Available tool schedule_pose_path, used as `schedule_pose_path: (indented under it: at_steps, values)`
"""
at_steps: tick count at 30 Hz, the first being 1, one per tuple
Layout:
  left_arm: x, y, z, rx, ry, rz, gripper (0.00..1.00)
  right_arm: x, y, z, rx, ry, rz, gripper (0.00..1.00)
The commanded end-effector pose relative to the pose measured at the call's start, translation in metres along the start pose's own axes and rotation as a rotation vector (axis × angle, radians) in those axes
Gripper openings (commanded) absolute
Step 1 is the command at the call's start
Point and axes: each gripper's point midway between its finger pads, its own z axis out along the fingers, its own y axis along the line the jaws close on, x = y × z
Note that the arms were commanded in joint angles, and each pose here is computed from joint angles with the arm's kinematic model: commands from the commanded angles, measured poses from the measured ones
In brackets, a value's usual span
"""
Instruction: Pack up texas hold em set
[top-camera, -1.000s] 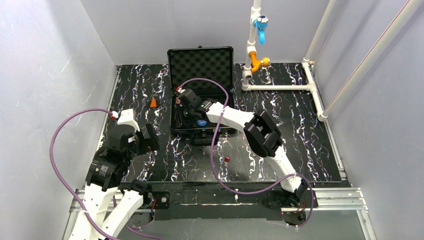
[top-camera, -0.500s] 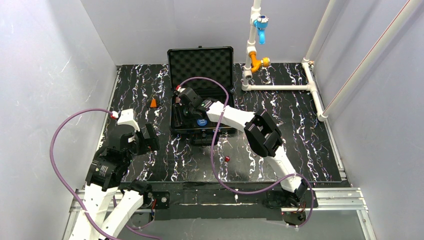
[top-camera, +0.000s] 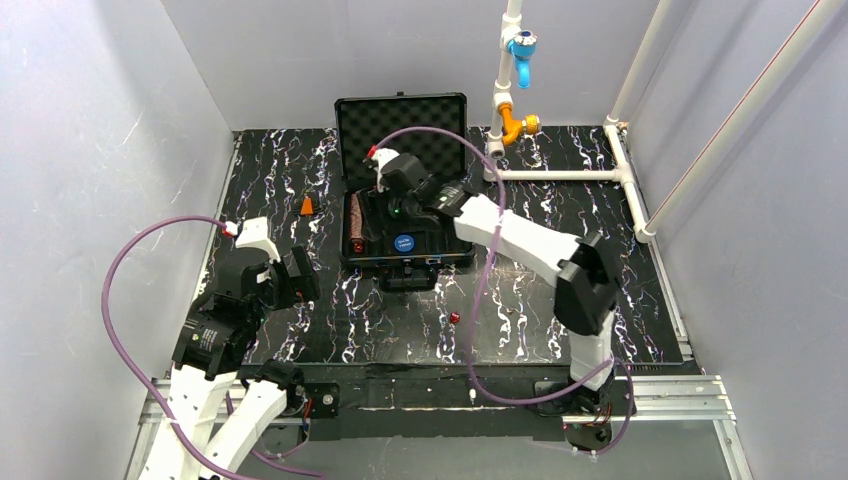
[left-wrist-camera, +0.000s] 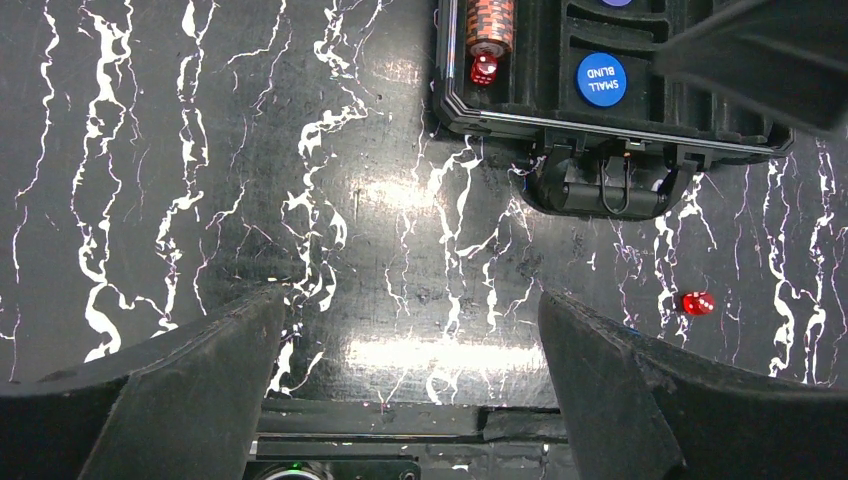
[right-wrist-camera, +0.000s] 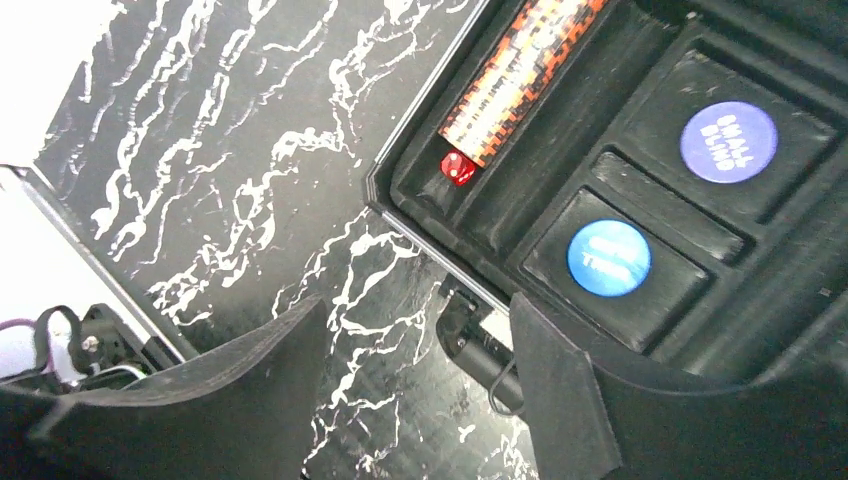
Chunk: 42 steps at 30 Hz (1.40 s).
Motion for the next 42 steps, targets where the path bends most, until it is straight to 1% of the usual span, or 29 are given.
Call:
schedule_pose_path:
  at_steps: [1, 6, 8, 13, 23, 34, 42]
  values:
    - [0.000, 0.000, 0.001, 0.001, 0.006, 0.011, 0.98, -0.005, -0.013, -0.042, 0.064, -0.042, -0.048, 0.78]
    - [0.000, 0.000, 0.002, 0.003, 0.008, 0.012, 0.98, 0.010, -0.026, -0.071, 0.119, -0.056, -0.019, 0.94]
    - [0.001, 0.000, 0.002, 0.003, 0.007, 0.012, 0.98, 0.016, -0.034, -0.082, 0.156, -0.061, -0.008, 0.98]
    - [0.000, -0.001, 0.001, 0.007, 0.005, 0.011, 0.98, 0.033, -0.049, -0.109, 0.217, -0.069, 0.022, 0.98]
    - [0.001, 0.000, 0.001, 0.007, 0.004, 0.012, 0.98, 0.084, -0.069, -0.142, 0.272, -0.014, 0.083, 0.97]
    - [0.001, 0.000, 0.000, 0.006, 0.001, 0.011, 0.98, 0.122, -0.086, -0.156, 0.330, 0.044, 0.126, 0.95]
    - [0.001, 0.000, 0.000, 0.007, 0.000, 0.011, 0.98, 0.153, -0.096, -0.157, 0.373, 0.131, 0.146, 0.90]
